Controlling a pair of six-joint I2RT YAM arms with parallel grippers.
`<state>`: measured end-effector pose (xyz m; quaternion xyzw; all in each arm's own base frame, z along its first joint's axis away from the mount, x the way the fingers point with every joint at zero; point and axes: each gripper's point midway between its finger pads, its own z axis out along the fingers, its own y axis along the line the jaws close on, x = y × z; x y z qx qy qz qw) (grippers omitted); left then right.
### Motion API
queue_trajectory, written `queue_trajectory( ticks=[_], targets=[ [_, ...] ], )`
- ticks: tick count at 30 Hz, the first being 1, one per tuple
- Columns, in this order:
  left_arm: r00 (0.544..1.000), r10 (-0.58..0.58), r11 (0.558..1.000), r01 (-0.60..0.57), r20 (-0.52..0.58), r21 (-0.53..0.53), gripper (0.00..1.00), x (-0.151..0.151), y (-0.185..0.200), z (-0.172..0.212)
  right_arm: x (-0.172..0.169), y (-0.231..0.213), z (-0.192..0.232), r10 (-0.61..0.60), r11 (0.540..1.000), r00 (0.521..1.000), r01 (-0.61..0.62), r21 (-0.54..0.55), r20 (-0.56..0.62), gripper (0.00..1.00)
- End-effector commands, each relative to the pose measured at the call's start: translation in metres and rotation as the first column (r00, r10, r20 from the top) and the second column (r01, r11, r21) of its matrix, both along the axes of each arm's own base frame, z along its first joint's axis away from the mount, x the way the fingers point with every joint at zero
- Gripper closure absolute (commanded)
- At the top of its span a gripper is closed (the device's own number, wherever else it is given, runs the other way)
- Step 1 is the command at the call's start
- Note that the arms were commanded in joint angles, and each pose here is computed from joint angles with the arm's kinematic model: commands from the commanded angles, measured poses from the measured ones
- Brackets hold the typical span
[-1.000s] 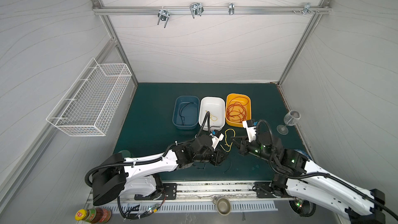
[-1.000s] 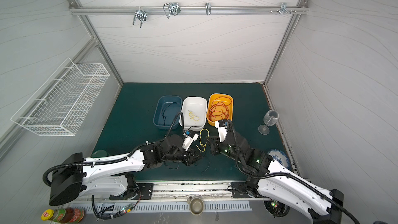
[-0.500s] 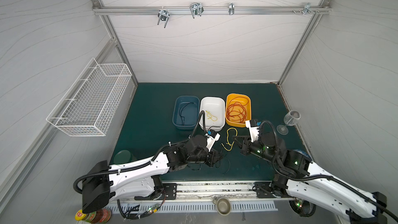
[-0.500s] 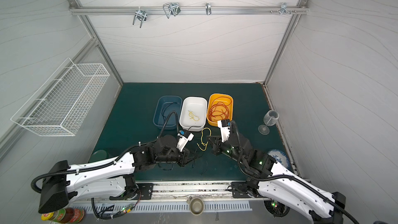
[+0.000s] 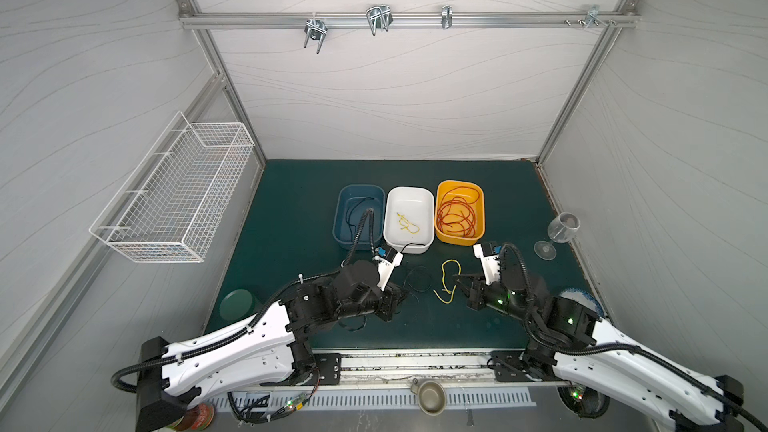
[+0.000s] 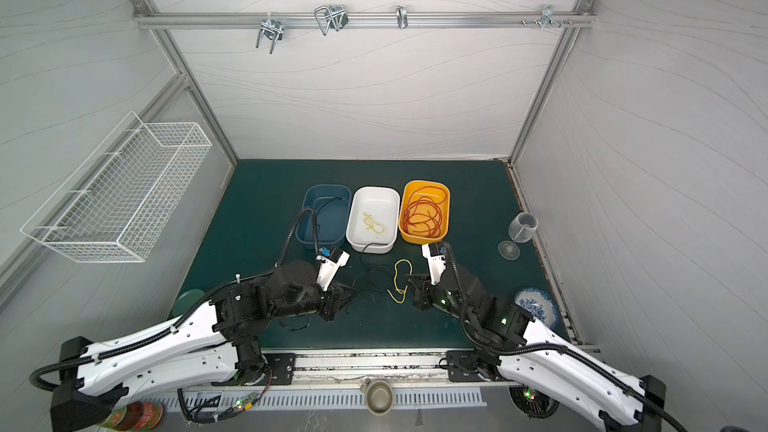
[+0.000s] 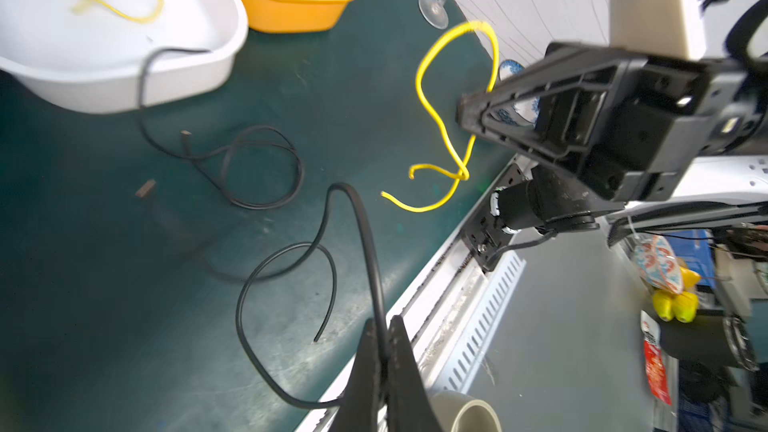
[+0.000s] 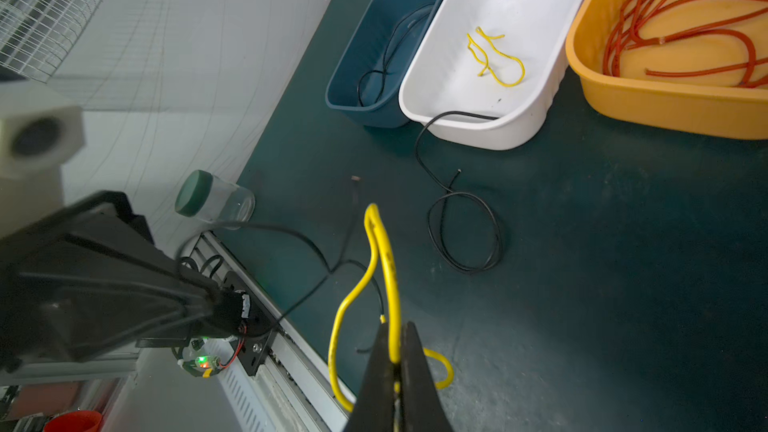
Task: Untangle the cables
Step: 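Carry the yellow wire over the white tub with the right gripper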
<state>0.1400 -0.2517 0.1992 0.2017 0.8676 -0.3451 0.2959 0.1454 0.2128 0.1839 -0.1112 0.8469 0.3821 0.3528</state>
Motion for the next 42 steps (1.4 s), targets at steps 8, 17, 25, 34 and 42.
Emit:
queue_trajectory(
  ticks=[8, 17, 25, 34, 42],
  targets=[
    [0.976, 0.158, 0.970, -0.182, 0.149, 0.161, 1.00, 0.026, 0.080, 0.044, -0.012, -0.028, -0.036, -0.034, 0.997, 0.998, 0.030, -0.065, -0.059, 1.00],
    [0.940, 0.188, 0.930, -0.264, 0.286, 0.257, 1.00, 0.030, 0.119, 0.048, 0.011, -0.003, -0.024, 0.008, 0.997, 0.995, -0.016, -0.075, -0.096, 1.00],
    [0.911, 0.237, 0.918, -0.324, 0.338, 0.230, 1.00, 0.034, 0.130, 0.042, 0.072, 0.045, 0.003, 0.067, 0.993, 0.988, -0.080, -0.088, -0.141, 1.00],
    [0.920, 0.229, 0.913, -0.317, 0.319, 0.257, 1.00, 0.035, 0.127, 0.033, 0.161, 0.089, 0.007, 0.046, 0.988, 0.987, -0.067, -0.139, -0.153, 1.00],
    [0.925, 0.217, 0.914, -0.306, 0.313, 0.268, 1.00, 0.035, 0.125, 0.028, 0.226, 0.118, -0.012, 0.043, 0.985, 0.975, -0.078, -0.153, -0.218, 1.00]
  ],
)
